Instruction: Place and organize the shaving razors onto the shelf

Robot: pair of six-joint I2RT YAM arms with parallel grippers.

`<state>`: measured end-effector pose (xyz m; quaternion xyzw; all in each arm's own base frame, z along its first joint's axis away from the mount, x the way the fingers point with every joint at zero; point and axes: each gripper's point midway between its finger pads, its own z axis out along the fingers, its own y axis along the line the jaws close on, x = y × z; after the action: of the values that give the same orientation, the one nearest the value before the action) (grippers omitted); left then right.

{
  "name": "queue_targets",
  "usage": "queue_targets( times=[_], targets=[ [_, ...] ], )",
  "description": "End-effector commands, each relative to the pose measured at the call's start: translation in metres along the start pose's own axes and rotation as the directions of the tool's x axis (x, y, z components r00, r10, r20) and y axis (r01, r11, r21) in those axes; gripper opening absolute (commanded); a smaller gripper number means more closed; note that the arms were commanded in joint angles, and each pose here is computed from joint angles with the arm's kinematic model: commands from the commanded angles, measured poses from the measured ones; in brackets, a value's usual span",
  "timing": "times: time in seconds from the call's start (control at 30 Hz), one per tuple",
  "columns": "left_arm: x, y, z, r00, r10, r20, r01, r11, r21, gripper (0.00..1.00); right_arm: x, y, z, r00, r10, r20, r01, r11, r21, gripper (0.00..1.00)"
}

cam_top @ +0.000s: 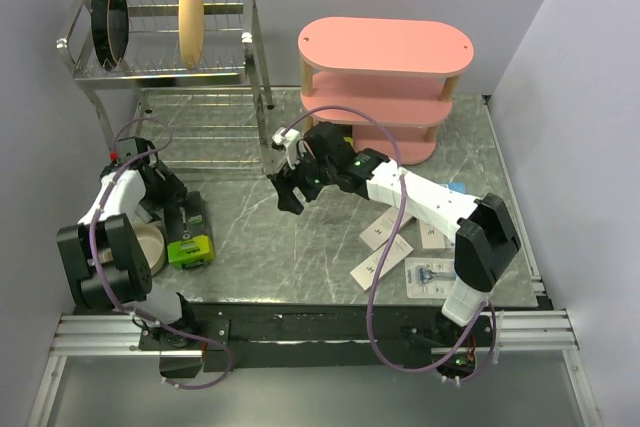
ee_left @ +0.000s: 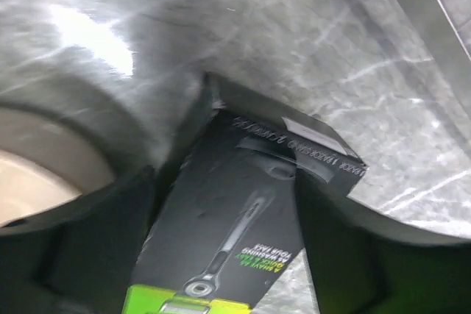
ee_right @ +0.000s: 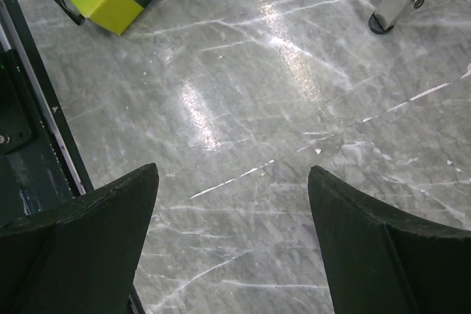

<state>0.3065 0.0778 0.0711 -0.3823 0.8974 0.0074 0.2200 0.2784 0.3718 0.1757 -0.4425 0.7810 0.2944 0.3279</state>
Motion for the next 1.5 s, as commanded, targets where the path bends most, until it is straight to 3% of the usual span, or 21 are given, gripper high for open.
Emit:
queue_targets(
  times=[0.0,0.1,0.27,0.4,0.53,0.7,0.8,0.93,1.03,1.07,1.2,1.33,1.47],
  targets=[
    [0.016,-0.024,0.010,0.997,0.010,-0.072,0.000,0.992,0.128,0.76,-0.018,0.008,-0.016,0.997,-0.029,0.066,0.029,1.000,0.000,0.89],
    [0.052,-0.034,0.013,0.984,-0.006,-0.178,0.034,0.988,0.153,0.72,-0.014,0.004,-0.015,0.998,-0.018,0.056,0.017,1.000,0.011,0.89],
    [0.117,-0.072,-0.006,0.955,0.094,-0.280,-0.029,0.973,0.229,0.69,-0.006,-0.005,-0.015,1.000,0.000,0.029,-0.001,0.999,0.044,0.89],
    [0.145,-0.107,-0.018,0.930,0.088,-0.356,0.023,0.955,0.297,0.65,0.013,-0.009,-0.018,1.000,0.016,-0.008,-0.015,0.997,0.077,0.89],
    [0.164,-0.149,-0.023,0.903,0.137,-0.407,0.028,0.927,0.374,0.59,0.038,-0.018,-0.023,0.983,0.183,-0.032,-0.177,0.974,0.141,0.93],
    [0.183,-0.198,-0.018,0.871,0.232,-0.433,-0.002,0.884,0.468,0.48,0.086,-0.033,-0.046,0.895,0.444,-0.036,-0.431,0.884,0.180,0.96],
    [0.193,-0.224,-0.021,0.862,0.285,-0.420,-0.033,0.858,0.513,0.45,0.115,-0.041,-0.057,0.849,0.527,-0.036,-0.507,0.832,0.225,0.96],
    [0.202,-0.246,-0.029,0.854,0.331,-0.402,-0.060,0.829,0.556,0.43,0.144,-0.077,-0.070,0.729,0.682,0.057,-0.665,0.686,0.297,0.93],
    [0.197,-0.252,-0.034,0.864,0.338,-0.373,-0.078,0.822,0.564,0.48,0.145,-0.086,-0.064,0.650,0.751,0.116,-0.746,0.601,0.287,0.91],
    [0.193,-0.252,-0.035,0.871,0.343,-0.353,-0.095,0.821,0.562,0.55,0.142,-0.089,-0.062,0.638,0.758,0.136,-0.759,0.590,0.276,0.90],
    [0.175,-0.254,-0.054,0.893,0.359,-0.273,-0.139,0.795,0.591,0.69,0.165,-0.086,-0.048,0.520,0.848,0.101,-0.827,0.470,0.310,0.89],
    [0.167,-0.245,-0.067,0.906,0.357,-0.228,-0.150,0.775,0.614,0.74,0.192,-0.085,-0.056,0.513,0.856,0.067,-0.802,0.450,0.392,0.88],
    [0.173,-0.231,-0.067,0.898,0.391,-0.202,-0.184,0.750,0.635,0.76,0.220,-0.092,-0.079,0.475,0.876,0.082,-0.791,0.384,0.477,0.88]
  ],
)
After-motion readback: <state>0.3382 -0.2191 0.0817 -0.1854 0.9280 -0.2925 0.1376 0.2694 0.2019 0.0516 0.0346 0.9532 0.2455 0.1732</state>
